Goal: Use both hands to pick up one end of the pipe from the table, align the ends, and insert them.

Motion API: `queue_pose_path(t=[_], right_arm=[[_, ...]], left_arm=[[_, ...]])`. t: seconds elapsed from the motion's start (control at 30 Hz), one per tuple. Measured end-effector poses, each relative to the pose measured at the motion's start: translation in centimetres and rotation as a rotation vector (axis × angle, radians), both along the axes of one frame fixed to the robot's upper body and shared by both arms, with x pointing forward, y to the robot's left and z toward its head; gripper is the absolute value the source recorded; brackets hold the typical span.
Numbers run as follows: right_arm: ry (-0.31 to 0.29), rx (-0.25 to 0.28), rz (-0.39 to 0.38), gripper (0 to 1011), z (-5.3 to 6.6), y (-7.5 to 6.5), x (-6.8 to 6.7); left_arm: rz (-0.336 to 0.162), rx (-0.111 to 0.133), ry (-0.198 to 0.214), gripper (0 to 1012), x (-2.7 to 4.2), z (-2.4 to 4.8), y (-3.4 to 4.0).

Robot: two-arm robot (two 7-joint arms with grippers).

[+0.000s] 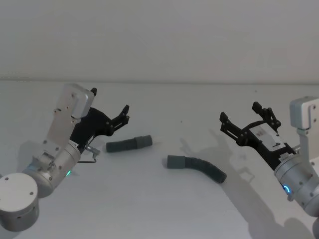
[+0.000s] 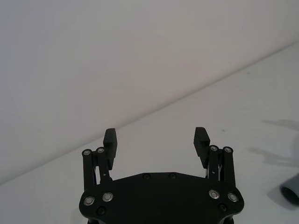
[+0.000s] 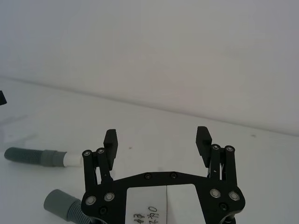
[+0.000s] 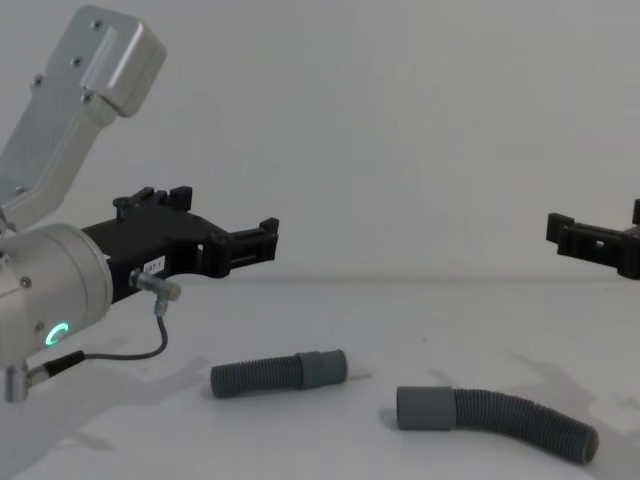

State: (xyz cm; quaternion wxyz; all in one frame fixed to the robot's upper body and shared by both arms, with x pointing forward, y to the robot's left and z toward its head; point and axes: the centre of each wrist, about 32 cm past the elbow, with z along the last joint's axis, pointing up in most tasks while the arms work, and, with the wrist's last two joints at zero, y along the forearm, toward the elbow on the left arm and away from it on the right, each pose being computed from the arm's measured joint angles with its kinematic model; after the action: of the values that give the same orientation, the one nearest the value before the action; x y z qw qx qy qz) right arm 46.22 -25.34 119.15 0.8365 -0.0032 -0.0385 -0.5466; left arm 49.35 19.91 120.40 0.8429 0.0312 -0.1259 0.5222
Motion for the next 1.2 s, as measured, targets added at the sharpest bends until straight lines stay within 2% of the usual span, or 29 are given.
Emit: queue_pose_path(t=[0.17, 0.4, 0.5, 0.63, 0.93, 1.2], right_arm=[[0.009, -0.024, 0.048, 1001, 0.4, -0.5, 0.5], [0.024, -0.065, 0.117, 1001, 1.1, -1.4, 1.1], [0.033, -0.087, 0.149, 1001, 1.6, -1.8, 1.3], [0.045, -0.105, 0.188, 1001, 2.1, -2.2, 1.6], [0.077, -0.135, 0.279, 1001, 2.8, -2.9, 2.2], [0.105, -0.143, 0.338, 1001, 2.7, -3.1, 2.8]], left_arm=[[-0.035, 0.012, 0.008, 1001, -0.08, 0.05, 0.41], [-0.108, 0.025, 0.041, 1001, -0.04, 0.32, 1.28], [-0.155, 0.030, 0.067, 1001, 0.20, 0.66, 1.86], [-0.186, 0.033, 0.086, 1001, 0.55, 1.06, 2.35], [-0.214, 0.037, 0.120, 1001, 1.38, 1.51, 3.22], [-0.234, 0.052, 0.149, 1001, 2.09, 1.17, 3.72]])
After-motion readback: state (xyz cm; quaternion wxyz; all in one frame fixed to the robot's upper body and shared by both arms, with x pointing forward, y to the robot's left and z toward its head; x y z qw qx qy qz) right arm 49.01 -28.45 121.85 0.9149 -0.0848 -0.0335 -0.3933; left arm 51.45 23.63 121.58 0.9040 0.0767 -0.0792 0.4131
